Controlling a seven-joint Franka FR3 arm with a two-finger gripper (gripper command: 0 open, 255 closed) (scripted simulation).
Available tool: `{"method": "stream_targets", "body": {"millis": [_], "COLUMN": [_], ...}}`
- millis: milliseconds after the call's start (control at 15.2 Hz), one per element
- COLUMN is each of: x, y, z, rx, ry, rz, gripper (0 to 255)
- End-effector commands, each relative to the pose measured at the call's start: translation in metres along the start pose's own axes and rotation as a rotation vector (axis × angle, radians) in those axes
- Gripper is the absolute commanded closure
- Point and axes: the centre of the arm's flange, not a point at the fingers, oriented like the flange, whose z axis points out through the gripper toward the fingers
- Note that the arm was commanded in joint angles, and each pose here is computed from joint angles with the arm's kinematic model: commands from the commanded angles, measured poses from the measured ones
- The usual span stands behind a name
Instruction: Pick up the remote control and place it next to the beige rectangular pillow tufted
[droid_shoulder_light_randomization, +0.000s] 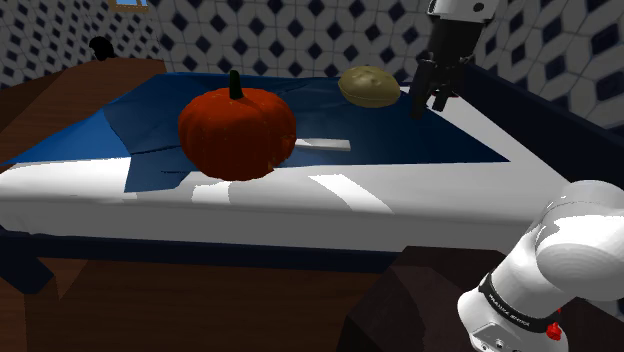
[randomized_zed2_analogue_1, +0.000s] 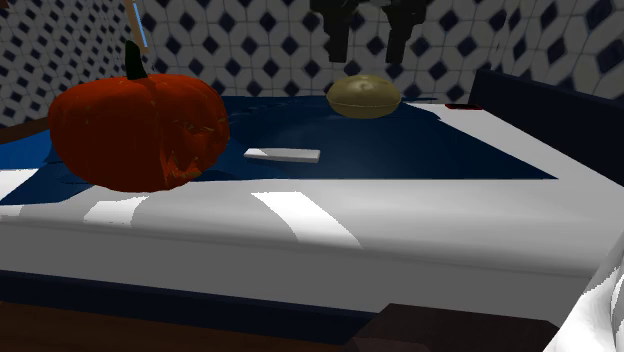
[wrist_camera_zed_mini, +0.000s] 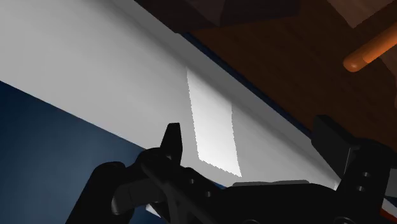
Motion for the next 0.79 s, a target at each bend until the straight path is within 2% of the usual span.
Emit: {"method": "stream_targets", "body": {"millis": [0, 726], "x": [0.000, 0.112], "y": [0.000, 0.056], "z": [0.000, 0.071], "rx": [0.000, -0.025], "ry": [0.000, -0.004], "rz": [0.000, -0.270], "gripper": [0, 0]}}
